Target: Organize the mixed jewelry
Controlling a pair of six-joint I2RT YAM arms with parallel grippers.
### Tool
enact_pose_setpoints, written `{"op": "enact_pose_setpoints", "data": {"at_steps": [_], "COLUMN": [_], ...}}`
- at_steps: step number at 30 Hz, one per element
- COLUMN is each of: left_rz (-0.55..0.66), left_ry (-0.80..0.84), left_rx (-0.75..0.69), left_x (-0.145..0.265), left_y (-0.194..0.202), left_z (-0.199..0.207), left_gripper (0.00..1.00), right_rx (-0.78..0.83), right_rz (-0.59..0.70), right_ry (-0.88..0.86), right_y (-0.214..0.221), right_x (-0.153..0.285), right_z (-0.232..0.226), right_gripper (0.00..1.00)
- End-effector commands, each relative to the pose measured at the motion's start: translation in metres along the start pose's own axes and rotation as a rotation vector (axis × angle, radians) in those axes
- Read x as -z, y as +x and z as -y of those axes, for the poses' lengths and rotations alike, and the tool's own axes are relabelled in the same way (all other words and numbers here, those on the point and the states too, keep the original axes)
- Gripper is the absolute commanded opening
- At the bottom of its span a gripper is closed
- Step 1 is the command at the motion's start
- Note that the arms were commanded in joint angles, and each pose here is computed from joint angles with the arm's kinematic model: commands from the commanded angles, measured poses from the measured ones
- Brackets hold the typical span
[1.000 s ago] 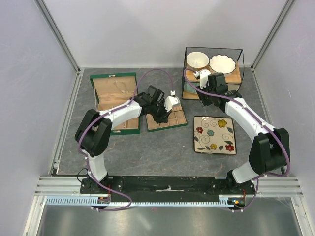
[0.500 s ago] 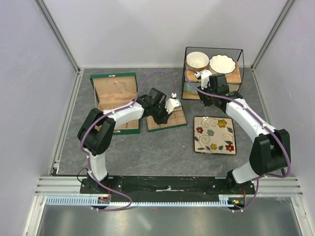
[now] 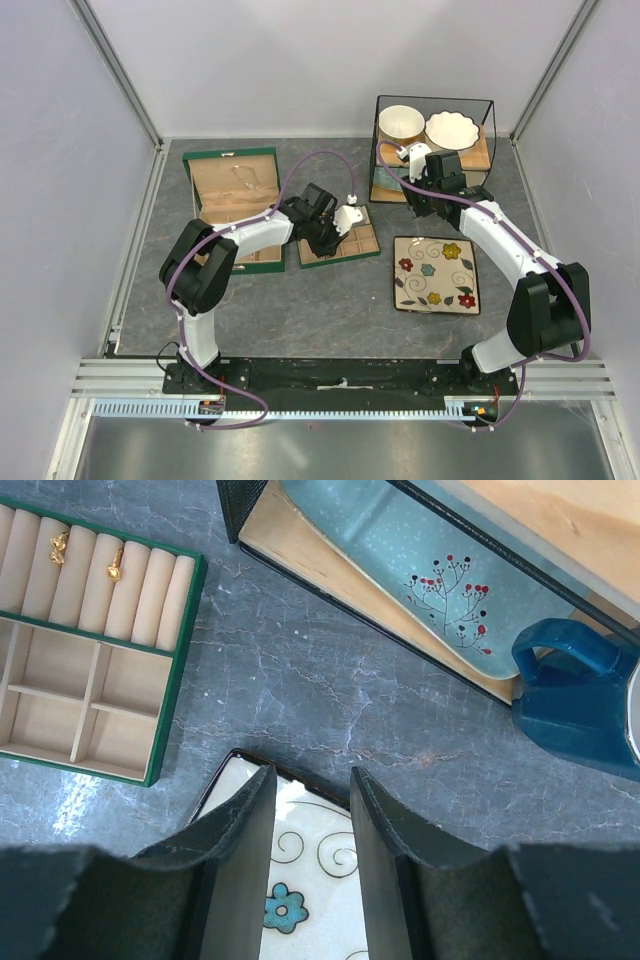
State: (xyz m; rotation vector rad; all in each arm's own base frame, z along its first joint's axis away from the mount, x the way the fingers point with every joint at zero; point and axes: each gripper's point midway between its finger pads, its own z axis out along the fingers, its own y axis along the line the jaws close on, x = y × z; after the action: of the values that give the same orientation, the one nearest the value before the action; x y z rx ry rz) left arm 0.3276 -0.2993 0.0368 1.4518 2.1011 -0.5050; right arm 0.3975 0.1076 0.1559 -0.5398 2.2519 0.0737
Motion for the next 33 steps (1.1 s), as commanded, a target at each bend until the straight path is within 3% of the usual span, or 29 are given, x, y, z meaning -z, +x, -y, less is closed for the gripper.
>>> {"op": "enact_pose_setpoints", "data": {"at_steps": [1, 11, 19, 33], "left_rz": [0.017, 0.024, 0.028, 0.089], "left_ry": [-0.016, -0.009, -0.02, -0.037], "left_rx": [-0.044, -0.045, -0.054, -0.079], "left_x": [-0.003, -0.002, 0.004, 0.039], "left_y": [-0.004, -0.009, -0.012, -0.042], "left_z": [-0.004, -0.002, -0.003, -0.001], "left_gripper": [0.11, 0.22, 0.45, 0.48], "right_rx": [-0.004, -0.007, -0.009, -0.011], "right_rz": [0.053, 0.048, 0.046, 0.046], "right_ry": [0.002, -0.005, -0.003, -0.004], "right_y": [-0.013, -0.011, -0.01, -0.009], "right_x": [0.007, 0.005, 0.006, 0.006], "right_z": [0.002, 0.0, 0.001, 0.0], "right_gripper": [0.43, 0.44, 0.44, 0.44]}}
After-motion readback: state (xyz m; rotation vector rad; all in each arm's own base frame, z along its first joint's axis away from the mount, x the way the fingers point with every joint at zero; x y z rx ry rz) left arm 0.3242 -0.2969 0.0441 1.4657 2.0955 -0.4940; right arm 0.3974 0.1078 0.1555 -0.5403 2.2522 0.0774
